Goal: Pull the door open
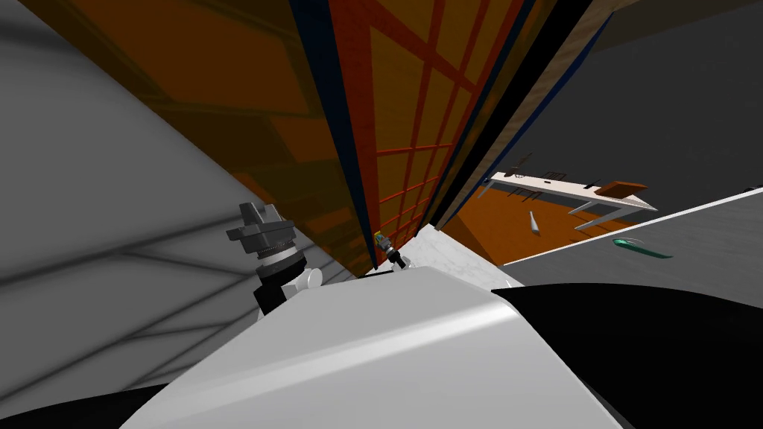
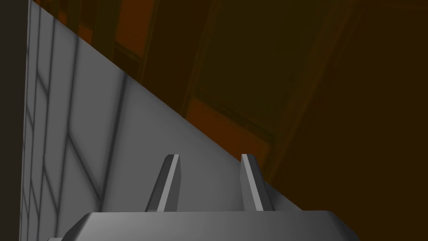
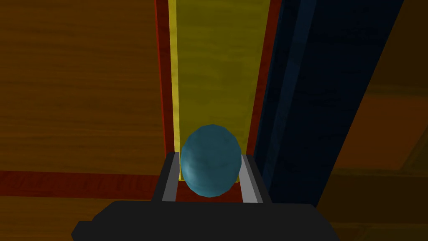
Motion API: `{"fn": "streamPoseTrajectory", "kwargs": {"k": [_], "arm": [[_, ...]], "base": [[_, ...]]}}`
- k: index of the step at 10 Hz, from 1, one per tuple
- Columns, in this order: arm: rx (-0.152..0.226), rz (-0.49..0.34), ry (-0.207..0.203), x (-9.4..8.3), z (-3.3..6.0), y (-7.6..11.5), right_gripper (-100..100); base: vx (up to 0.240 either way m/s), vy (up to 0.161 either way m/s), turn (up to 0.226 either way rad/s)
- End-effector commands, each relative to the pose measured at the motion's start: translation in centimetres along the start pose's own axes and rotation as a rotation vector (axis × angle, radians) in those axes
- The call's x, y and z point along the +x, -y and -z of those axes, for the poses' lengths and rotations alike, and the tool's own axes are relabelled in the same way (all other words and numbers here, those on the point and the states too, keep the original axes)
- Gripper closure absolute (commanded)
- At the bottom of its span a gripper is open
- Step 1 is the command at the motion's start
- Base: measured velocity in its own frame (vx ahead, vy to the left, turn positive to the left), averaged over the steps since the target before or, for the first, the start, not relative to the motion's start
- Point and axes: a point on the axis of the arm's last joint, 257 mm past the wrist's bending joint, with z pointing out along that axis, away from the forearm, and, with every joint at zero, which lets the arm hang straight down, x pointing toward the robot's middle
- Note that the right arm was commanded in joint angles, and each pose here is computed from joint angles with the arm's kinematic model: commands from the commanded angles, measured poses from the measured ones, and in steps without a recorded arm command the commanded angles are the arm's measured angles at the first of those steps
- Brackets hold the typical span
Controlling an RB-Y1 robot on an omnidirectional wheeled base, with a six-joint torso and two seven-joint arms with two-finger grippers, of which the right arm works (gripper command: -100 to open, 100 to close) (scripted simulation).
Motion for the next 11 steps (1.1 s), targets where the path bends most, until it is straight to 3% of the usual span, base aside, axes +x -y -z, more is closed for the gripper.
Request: {"fn": "streamPoseTrajectory", "kwargs": {"k": [1,11], "arm": [[-0.001,0.015,-0.013,0.4,0.27,0.4,100],[-0.008,0.085,-0.076,2.3,1.64,2.3,100]], "base": [[-0.121,-0.021,0.071],[-0.168,-0.058,0.046]]}}
